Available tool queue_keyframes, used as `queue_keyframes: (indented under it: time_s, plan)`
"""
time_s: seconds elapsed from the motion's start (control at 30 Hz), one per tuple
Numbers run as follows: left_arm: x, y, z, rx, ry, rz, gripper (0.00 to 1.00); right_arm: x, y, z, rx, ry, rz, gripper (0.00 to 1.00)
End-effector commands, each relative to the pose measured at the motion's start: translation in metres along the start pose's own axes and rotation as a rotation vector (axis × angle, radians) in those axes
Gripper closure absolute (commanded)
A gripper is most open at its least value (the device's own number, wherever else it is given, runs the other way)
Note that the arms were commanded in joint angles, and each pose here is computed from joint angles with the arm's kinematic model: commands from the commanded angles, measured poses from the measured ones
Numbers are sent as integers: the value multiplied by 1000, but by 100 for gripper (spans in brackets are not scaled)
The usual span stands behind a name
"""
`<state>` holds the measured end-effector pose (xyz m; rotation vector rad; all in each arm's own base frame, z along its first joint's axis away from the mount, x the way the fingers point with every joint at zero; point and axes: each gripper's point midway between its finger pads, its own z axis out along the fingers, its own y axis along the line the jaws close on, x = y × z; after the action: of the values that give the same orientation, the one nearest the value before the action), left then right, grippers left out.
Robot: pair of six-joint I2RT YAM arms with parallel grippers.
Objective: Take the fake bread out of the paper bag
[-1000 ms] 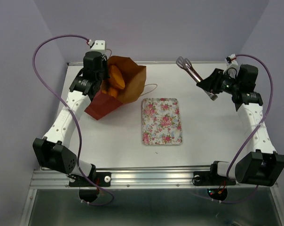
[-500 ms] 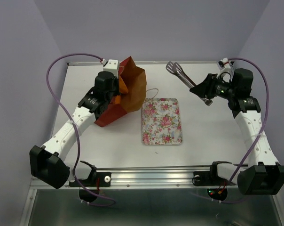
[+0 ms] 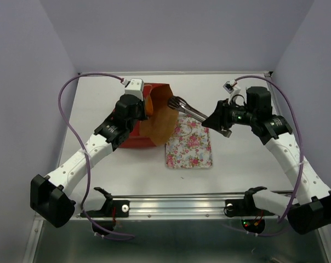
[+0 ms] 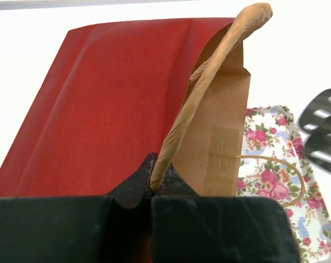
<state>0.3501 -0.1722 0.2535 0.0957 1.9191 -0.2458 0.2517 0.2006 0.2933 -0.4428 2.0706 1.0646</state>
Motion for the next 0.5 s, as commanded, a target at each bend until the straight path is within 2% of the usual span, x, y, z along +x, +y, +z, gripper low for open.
queue_keyframes:
  time_s: [0.0,0.13,0.27,0.37,0.47]
  plan:
    - [-28,-4,-8,3,-116,-104,100,14,-5,17,41,53,19,52]
    - [-30,-9,-9,20,-122,-113,100,34,14,49,3,122,-8,51]
    - [-31,-11,-10,24,-123,-111,100,37,10,81,78,135,-35,49]
    - [-33,-12,-12,33,-128,-99,100,24,-12,104,208,98,-31,49]
    - [-33,-11,-15,36,-130,-92,100,20,-19,119,233,93,-37,45]
